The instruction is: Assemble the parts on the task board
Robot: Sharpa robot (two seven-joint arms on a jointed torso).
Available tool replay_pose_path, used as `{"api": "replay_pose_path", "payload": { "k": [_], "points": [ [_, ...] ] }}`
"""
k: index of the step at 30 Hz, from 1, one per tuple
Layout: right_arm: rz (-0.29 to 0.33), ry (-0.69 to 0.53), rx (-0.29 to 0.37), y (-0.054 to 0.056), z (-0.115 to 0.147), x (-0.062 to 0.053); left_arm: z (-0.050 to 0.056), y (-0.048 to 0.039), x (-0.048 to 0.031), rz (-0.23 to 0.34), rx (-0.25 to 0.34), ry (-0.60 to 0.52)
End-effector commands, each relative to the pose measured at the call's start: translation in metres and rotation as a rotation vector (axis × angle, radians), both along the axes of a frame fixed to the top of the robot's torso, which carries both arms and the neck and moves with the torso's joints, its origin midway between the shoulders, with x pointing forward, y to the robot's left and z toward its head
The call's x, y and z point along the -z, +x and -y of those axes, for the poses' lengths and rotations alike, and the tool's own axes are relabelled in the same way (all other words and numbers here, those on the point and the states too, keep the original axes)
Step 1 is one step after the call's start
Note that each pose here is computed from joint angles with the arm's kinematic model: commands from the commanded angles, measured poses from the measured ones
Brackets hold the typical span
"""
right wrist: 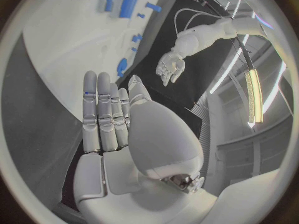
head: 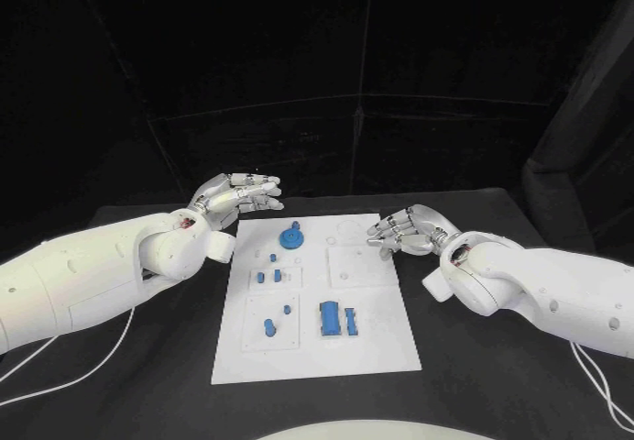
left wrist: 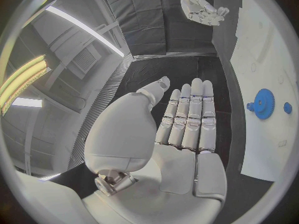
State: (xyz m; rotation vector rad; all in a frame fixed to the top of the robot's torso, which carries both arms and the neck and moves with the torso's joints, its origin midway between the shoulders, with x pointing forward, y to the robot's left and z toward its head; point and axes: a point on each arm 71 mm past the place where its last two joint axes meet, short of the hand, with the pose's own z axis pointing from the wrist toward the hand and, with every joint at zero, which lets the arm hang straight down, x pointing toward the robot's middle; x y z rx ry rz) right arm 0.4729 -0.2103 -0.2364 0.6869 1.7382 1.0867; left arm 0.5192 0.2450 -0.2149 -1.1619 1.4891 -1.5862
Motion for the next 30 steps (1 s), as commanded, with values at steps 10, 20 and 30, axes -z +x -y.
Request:
{"api": "replay_pose_path", "payload": {
  "k": [10,20,30],
  "points": [
    [0.077,0.429,0.074,0.062,0.008,-0.001,-0.006,0.0232,0.0172,0.069,-0.243,-0.026],
    [0.074,0.350,0.129,0.061,0.006,0.004,0.004,0.0181,0.0259,0.028,-0.196,0.003],
    [0.087,0.429,0.260,0.028,-0.007,-0.003,0.026,-0.0098,0.0246,0.037,-0.271,0.061]
  ]
}}
